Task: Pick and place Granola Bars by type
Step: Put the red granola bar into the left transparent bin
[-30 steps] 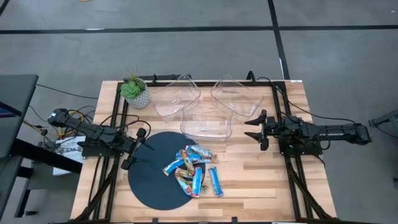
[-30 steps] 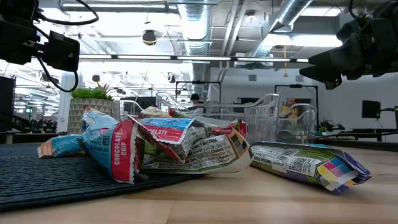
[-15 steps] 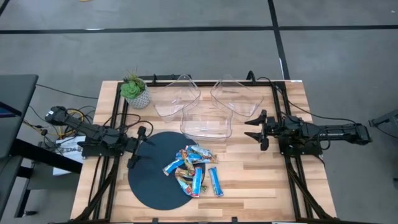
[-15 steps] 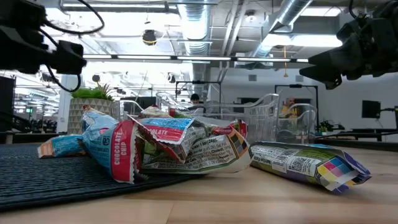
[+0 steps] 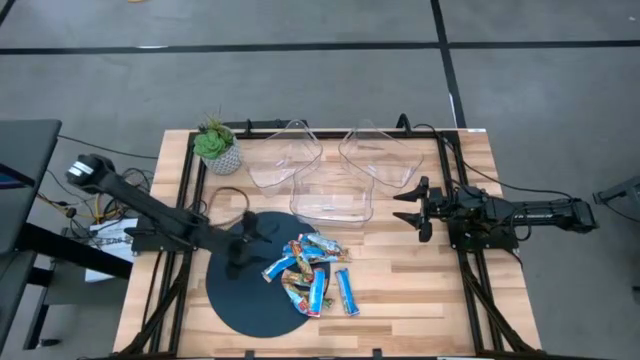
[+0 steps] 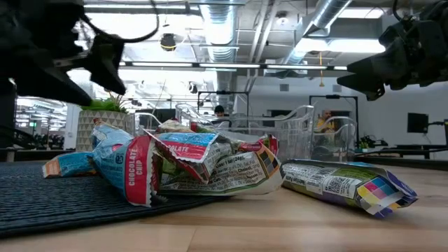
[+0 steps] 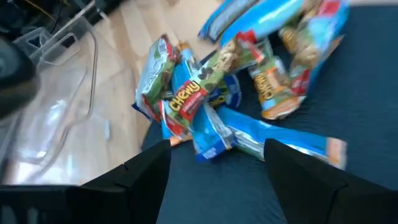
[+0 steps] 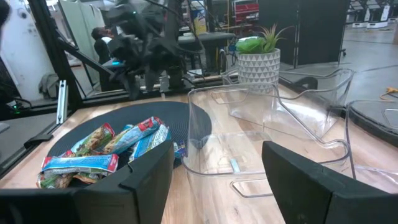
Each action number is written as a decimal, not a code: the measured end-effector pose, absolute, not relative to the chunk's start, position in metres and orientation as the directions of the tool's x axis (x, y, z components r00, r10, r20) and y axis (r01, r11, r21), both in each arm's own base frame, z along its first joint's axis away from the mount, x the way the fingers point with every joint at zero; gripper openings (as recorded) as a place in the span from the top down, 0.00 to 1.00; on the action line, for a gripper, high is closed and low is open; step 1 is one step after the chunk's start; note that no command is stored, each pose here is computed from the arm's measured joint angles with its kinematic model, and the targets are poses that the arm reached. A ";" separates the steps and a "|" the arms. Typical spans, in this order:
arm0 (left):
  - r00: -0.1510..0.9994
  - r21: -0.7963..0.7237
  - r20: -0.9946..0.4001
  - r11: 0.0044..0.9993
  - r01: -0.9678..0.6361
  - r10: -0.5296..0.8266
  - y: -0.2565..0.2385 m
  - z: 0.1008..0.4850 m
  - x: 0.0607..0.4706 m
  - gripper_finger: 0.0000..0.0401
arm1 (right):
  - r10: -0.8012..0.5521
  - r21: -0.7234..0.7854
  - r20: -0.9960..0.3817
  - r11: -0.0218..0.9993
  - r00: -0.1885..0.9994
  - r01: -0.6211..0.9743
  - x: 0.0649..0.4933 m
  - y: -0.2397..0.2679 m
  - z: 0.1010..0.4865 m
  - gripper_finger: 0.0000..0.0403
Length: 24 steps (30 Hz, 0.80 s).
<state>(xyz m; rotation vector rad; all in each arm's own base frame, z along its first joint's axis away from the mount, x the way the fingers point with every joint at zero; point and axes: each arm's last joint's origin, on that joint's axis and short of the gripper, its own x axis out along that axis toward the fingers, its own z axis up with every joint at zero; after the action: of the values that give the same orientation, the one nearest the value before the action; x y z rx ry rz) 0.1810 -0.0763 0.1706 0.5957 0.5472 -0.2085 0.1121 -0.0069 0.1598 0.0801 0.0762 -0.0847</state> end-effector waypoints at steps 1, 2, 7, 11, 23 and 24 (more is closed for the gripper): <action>0.828 0.501 -0.561 0.796 0.341 -0.002 -0.081 0.169 0.189 0.37 | -0.081 0.077 -0.079 0.993 0.994 0.087 0.112 -0.007 0.160 0.41; 0.819 0.524 -0.573 0.781 0.341 0.026 -0.085 0.168 0.197 0.37 | -0.082 0.077 -0.079 0.993 0.994 0.088 0.112 -0.007 0.160 0.41; 0.787 0.626 -0.603 0.688 0.368 0.128 -0.106 0.159 0.234 0.37 | -0.082 0.077 -0.079 0.993 0.994 0.088 0.112 -0.007 0.160 0.41; 0.786 0.685 -0.592 0.625 0.374 0.179 -0.119 0.157 0.258 0.37 | -0.082 0.077 -0.079 0.993 0.994 0.088 0.112 -0.007 0.160 0.41; 0.754 0.714 -0.632 0.512 0.478 0.179 -0.126 0.145 0.279 0.37 | -0.081 0.077 -0.079 0.993 0.994 0.087 0.112 -0.007 0.160 0.41; 0.744 0.710 -0.643 0.504 0.492 0.180 -0.125 0.144 0.279 0.38 | -0.081 0.077 -0.079 0.993 0.994 0.087 0.112 -0.007 0.160 0.41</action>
<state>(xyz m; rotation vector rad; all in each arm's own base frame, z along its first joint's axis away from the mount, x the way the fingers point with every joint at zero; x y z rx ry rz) 0.2786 -0.1250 0.1439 1.0483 0.7387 -0.2105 0.1120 -0.0069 0.1599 0.0802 0.0756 -0.0846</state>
